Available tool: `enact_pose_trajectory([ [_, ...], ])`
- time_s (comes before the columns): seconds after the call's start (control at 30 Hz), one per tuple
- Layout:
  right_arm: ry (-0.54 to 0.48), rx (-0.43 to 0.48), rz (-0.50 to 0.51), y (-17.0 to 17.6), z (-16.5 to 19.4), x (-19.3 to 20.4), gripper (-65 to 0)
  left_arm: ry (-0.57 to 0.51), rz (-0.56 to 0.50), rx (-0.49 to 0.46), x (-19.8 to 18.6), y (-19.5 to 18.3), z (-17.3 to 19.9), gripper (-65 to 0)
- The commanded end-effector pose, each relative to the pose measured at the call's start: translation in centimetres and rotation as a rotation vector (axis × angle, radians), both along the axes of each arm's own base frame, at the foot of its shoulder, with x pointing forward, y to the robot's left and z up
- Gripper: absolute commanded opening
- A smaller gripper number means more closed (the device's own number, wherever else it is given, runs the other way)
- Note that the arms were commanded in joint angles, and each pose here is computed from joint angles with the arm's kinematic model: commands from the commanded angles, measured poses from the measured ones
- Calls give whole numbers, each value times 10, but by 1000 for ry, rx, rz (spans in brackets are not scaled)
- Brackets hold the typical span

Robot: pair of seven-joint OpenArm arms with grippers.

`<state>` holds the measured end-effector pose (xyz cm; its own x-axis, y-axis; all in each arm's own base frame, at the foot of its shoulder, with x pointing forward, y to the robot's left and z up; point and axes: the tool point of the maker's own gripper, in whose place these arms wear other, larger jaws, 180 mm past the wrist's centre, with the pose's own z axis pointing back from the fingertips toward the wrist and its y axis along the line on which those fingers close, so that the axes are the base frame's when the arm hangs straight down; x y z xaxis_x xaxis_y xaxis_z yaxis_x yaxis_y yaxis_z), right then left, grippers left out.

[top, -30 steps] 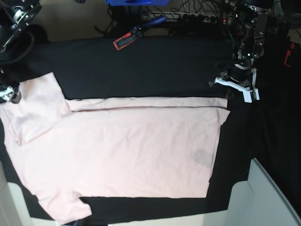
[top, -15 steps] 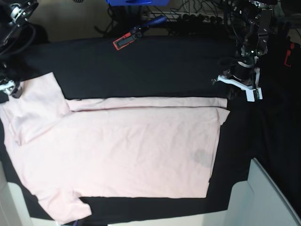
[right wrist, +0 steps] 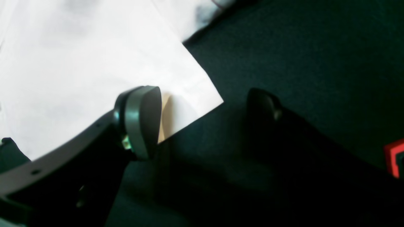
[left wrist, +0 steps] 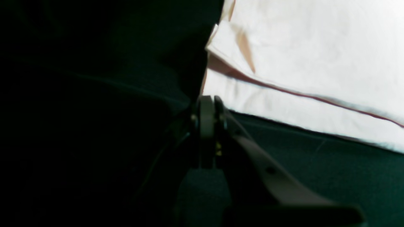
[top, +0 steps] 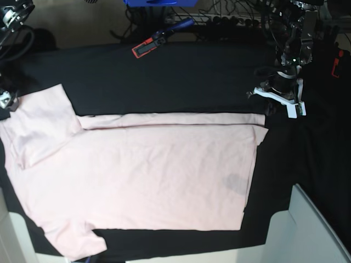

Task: Fold the T-shirt properly
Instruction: 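Move the right gripper to the sleeve near the collar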

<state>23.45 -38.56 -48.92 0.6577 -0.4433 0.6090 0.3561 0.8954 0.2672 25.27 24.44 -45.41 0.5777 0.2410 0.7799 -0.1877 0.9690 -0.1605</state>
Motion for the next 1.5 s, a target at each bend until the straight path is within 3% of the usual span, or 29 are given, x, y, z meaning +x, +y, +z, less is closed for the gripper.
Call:
enact_pose_trajectory([
  [0.0,-40,-10,-3,-5,10,10,-248,-33,-1,12,6,4,9,-650],
  [0.3,-41,8,5,6,6,13,-261,-23,-2,14,1,5,6,-650],
  [0.37,-39,10,5,6,5,12,-325,-21,-2,14,0,5,6,-650],
  [0.47,-36,11,5,6,5,11,-480,-21,-2,14,0,5,6,-650],
  [0.63,-33,14,7,8,4,10,-650,-21,-2,14,0,5,6,-650],
  [0.87,-38,4,9,6,6,11,-649,-21,-2,14,0,5,6,-650],
  [1.07,-58,-57,53,7,29,26,-649,-21,-2,14,0,5,6,-650],
  [1.33,-13,-188,297,41,66,67,-649,-23,-2,12,0,4,6,-650],
  [1.47,-1,-197,346,52,75,85,-649,-25,-3,12,1,4,7,-650],
])
